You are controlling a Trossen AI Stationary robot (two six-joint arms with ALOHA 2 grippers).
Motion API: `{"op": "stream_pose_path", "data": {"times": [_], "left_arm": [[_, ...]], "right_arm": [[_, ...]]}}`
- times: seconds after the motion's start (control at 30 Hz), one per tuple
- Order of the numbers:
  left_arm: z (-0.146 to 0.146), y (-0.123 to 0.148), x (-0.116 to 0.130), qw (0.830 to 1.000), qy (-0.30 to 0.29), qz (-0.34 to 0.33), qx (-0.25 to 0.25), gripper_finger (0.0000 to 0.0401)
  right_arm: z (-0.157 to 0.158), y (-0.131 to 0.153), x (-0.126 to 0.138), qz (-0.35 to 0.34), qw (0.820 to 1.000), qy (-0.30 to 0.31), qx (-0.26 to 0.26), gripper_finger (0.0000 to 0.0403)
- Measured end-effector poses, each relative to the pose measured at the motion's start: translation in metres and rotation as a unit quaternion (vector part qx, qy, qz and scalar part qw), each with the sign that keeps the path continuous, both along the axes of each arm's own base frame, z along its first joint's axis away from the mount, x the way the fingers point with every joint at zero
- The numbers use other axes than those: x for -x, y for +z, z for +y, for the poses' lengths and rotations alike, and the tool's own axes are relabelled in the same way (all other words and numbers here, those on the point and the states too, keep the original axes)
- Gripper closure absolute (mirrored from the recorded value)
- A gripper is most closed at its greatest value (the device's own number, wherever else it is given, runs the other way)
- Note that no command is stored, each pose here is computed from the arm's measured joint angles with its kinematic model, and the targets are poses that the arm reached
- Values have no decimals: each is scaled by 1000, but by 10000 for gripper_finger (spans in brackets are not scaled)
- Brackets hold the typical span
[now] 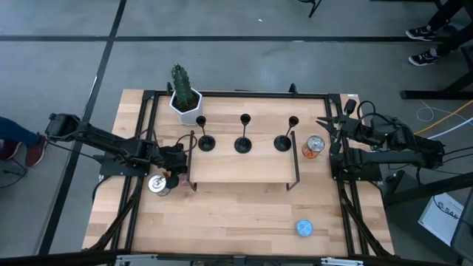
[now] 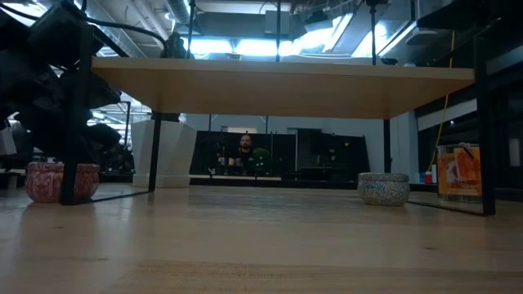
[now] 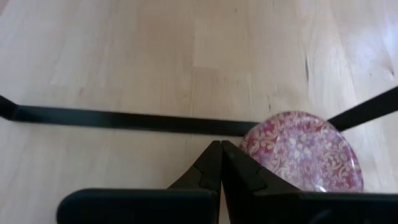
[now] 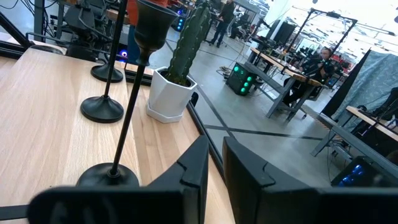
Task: Pick & Place candle stick holders
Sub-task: Put the red scented candle on the shelf
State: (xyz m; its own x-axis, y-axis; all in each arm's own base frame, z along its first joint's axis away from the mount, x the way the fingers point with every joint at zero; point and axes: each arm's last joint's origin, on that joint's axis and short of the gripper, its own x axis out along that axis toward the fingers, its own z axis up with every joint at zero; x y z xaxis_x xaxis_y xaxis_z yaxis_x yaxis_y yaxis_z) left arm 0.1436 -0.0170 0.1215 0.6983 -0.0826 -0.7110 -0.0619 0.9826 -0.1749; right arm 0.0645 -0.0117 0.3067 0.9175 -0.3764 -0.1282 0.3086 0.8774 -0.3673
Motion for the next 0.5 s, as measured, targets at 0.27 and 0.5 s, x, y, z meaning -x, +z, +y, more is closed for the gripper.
{"op": "stream_pose_path", "data": {"times": [0.27,0.5], "left_arm": [[-1,-2,3,1000,-19,19,17,399],[-4,-2,3,997,-49,22,49,399]], "right_arm": [[0,0,0,0,1000,0,0,350],[0,0,0,0,1000,0,0,350]]}}
